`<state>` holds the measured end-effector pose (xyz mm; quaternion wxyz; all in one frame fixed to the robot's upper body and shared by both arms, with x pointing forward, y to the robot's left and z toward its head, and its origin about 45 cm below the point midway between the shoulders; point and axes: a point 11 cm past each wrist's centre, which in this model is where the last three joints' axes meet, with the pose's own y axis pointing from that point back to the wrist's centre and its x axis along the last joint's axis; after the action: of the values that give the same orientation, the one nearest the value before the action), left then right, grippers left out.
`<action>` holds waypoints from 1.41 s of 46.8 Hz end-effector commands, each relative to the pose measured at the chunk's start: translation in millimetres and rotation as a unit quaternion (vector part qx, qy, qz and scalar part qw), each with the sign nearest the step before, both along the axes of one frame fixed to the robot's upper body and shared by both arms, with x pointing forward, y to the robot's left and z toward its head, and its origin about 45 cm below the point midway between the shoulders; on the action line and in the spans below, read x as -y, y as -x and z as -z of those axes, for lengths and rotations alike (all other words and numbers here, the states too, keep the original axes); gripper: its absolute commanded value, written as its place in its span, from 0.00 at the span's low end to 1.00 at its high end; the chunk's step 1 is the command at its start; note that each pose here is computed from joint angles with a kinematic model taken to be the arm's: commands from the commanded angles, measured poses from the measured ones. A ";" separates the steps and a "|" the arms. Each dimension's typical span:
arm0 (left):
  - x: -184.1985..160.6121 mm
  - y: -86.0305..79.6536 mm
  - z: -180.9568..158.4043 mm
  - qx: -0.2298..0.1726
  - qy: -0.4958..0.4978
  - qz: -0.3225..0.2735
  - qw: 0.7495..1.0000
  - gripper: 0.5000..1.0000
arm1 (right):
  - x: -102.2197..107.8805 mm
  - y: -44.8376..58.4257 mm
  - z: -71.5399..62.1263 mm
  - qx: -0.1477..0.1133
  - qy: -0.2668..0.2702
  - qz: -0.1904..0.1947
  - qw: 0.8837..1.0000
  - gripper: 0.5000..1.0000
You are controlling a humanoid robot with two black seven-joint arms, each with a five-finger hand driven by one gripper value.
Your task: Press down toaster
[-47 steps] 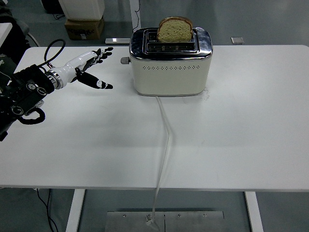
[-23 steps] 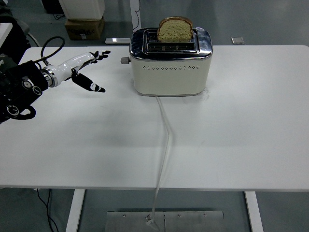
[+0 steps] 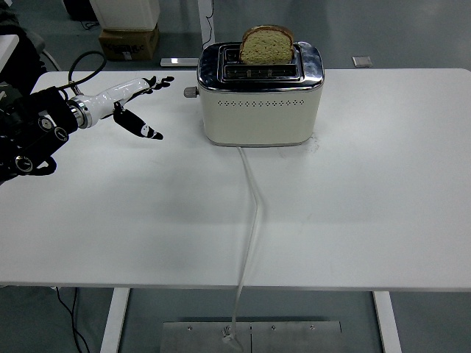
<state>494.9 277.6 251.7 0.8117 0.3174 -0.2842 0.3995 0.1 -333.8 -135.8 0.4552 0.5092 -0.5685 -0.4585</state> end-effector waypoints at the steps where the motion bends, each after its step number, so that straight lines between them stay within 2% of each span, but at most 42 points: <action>1: 0.5 -0.1 -0.1 0.000 0.000 0.001 1.000 1.00 | -0.1 0.0 0.0 0.000 0.000 0.000 1.000 1.00; 16: 2.1 2.6 6.8 -0.005 -0.031 0.015 0.999 1.00 | -0.1 0.0 0.0 0.000 0.000 0.000 1.000 1.00; 46: 15.8 3.0 10.7 -0.004 -0.029 0.026 0.999 1.00 | -0.1 0.0 0.0 0.000 0.000 0.000 1.000 1.00; 66: 38.7 6.5 21.2 -0.012 -0.024 0.045 0.999 1.00 | -0.1 0.0 0.0 0.000 0.000 0.000 1.000 1.00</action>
<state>489.0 242.7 232.0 0.8225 0.3298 -0.2987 0.3544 0.1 -333.7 -135.8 0.4553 0.5092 -0.5683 -0.4587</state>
